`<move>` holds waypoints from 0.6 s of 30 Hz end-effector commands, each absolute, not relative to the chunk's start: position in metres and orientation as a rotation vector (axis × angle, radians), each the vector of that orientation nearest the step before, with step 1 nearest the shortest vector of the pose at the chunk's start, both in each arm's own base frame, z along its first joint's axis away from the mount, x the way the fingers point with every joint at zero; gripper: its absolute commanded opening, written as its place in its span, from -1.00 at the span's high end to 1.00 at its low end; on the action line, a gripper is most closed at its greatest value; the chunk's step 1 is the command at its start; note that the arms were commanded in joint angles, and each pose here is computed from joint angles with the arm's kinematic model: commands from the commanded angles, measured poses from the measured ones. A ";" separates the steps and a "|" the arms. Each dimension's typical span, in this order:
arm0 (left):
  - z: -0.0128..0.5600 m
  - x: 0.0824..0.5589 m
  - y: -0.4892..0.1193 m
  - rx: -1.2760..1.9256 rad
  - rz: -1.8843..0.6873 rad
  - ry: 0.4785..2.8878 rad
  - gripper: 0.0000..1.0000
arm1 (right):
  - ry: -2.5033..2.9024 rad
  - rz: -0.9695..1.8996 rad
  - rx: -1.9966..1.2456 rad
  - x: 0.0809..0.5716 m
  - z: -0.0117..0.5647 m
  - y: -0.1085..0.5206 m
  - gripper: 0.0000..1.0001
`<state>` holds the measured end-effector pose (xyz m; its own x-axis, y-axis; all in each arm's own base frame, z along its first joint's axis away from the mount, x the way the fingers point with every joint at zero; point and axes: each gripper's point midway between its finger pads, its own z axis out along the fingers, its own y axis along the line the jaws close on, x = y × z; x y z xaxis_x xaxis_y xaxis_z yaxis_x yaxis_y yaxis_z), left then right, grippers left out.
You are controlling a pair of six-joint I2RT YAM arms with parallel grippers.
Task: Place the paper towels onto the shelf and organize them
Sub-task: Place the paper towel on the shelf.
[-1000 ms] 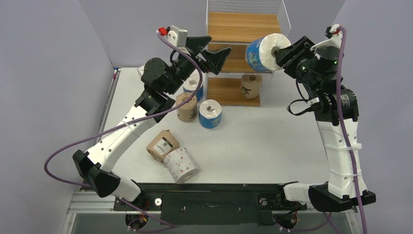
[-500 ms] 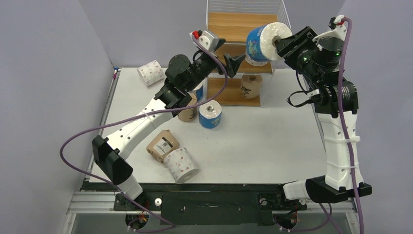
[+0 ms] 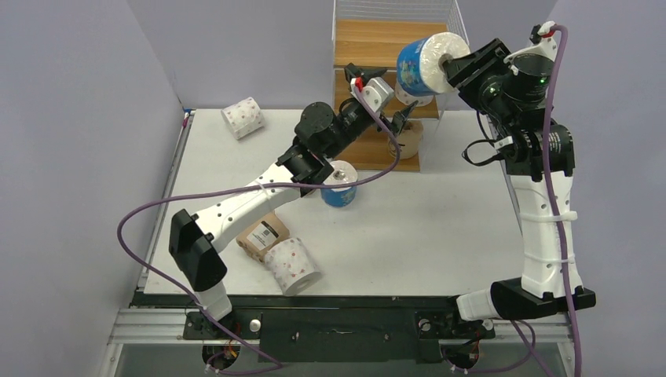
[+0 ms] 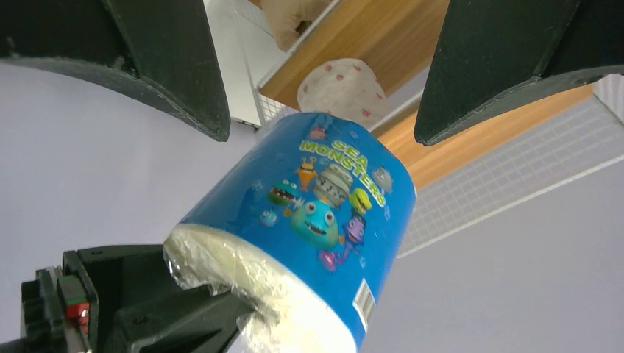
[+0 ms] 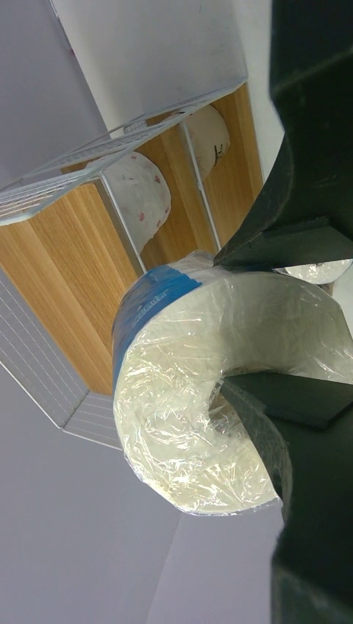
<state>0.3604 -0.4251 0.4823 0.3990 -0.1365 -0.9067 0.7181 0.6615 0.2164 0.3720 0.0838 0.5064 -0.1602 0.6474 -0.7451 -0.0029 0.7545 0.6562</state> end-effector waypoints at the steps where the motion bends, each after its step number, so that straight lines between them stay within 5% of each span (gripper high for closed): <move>1: 0.514 0.360 -0.420 0.632 -0.521 0.867 -0.93 | 1.485 0.717 0.506 0.372 0.556 0.086 0.38; 18: 0.501 0.364 -0.447 0.647 -0.380 0.713 -0.93 | 1.496 0.752 0.527 0.386 0.546 0.092 0.35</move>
